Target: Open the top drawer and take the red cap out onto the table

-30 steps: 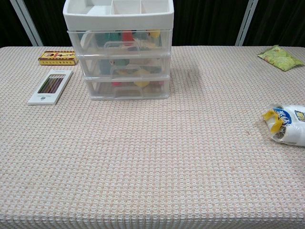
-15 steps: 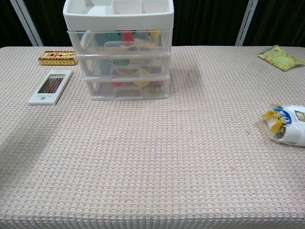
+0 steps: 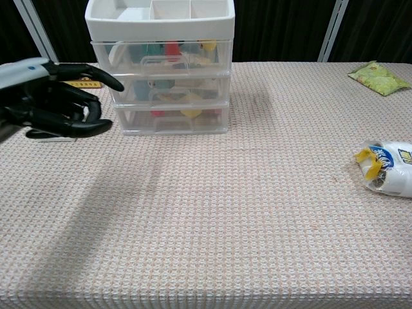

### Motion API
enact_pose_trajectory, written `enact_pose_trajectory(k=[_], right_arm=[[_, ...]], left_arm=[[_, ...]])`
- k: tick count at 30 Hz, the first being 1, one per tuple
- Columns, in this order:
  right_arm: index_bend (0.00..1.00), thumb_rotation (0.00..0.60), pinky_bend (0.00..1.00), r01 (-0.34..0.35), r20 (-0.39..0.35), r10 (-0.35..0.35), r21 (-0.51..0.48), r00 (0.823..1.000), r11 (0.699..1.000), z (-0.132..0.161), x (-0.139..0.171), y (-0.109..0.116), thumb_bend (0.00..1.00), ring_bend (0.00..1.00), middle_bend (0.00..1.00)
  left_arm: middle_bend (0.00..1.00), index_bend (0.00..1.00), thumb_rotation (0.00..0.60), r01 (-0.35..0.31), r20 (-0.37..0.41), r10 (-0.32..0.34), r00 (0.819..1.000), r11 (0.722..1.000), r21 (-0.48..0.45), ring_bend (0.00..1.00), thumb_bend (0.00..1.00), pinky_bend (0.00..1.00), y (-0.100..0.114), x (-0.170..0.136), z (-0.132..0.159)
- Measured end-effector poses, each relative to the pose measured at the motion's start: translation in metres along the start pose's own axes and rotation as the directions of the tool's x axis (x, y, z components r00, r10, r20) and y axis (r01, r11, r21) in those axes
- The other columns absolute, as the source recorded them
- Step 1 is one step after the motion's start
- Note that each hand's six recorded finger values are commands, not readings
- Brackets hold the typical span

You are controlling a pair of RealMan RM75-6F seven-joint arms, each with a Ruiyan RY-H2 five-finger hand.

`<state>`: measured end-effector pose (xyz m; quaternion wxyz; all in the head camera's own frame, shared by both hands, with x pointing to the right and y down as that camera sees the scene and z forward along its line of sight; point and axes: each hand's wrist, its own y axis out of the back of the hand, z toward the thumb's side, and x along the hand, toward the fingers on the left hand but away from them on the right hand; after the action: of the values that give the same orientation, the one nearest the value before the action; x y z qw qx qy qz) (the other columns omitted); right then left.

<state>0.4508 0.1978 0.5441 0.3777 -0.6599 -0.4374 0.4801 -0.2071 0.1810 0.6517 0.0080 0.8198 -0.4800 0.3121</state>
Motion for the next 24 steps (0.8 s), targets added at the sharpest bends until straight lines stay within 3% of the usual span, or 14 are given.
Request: enact_pose_trajectory(k=[5,10,14,19,24], right_arm=[[0.00,0.600,0.00,-0.001,0.005,0.001,0.004,1.000,1.000,0.001,0.001,0.000,0.18,0.00,0.05],[0.00,0.600,0.00,-0.007,0.011,0.007,0.005,1.000,1.000,0.003,0.003,-0.002,0.18,0.00,0.05],[0.00,0.600,0.00,-0.005,0.019,0.005,0.009,1.000,1.000,0.001,0.005,0.000,0.18,0.00,0.05],[0.00,0.600,0.00,-0.005,0.030,0.005,0.010,1.000,1.000,-0.001,0.007,0.001,0.18,0.00,0.05],[0.00,0.600,0.00,-0.005,0.035,0.005,0.009,0.999,1.000,-0.003,0.009,0.001,0.18,0.00,0.05]], left_arm=[[0.76,0.19,0.600,0.024,-0.014,-0.027,1.000,0.982,-0.189,0.88,0.32,1.00,-0.032,0.023,0.001],[0.78,0.15,0.600,0.045,-0.012,-0.051,0.999,0.954,-0.296,0.89,0.33,1.00,-0.059,0.039,0.006],[0.79,0.13,0.600,0.027,-0.006,-0.032,0.999,0.924,-0.382,0.90,0.33,1.00,-0.075,0.053,0.013],[0.79,0.13,0.600,-0.026,-0.033,0.012,0.999,0.877,-0.481,0.90,0.34,1.00,-0.077,0.066,0.015],[0.79,0.14,0.600,-0.063,-0.048,0.045,0.998,0.865,-0.498,0.89,0.34,1.00,-0.073,0.074,0.013]])
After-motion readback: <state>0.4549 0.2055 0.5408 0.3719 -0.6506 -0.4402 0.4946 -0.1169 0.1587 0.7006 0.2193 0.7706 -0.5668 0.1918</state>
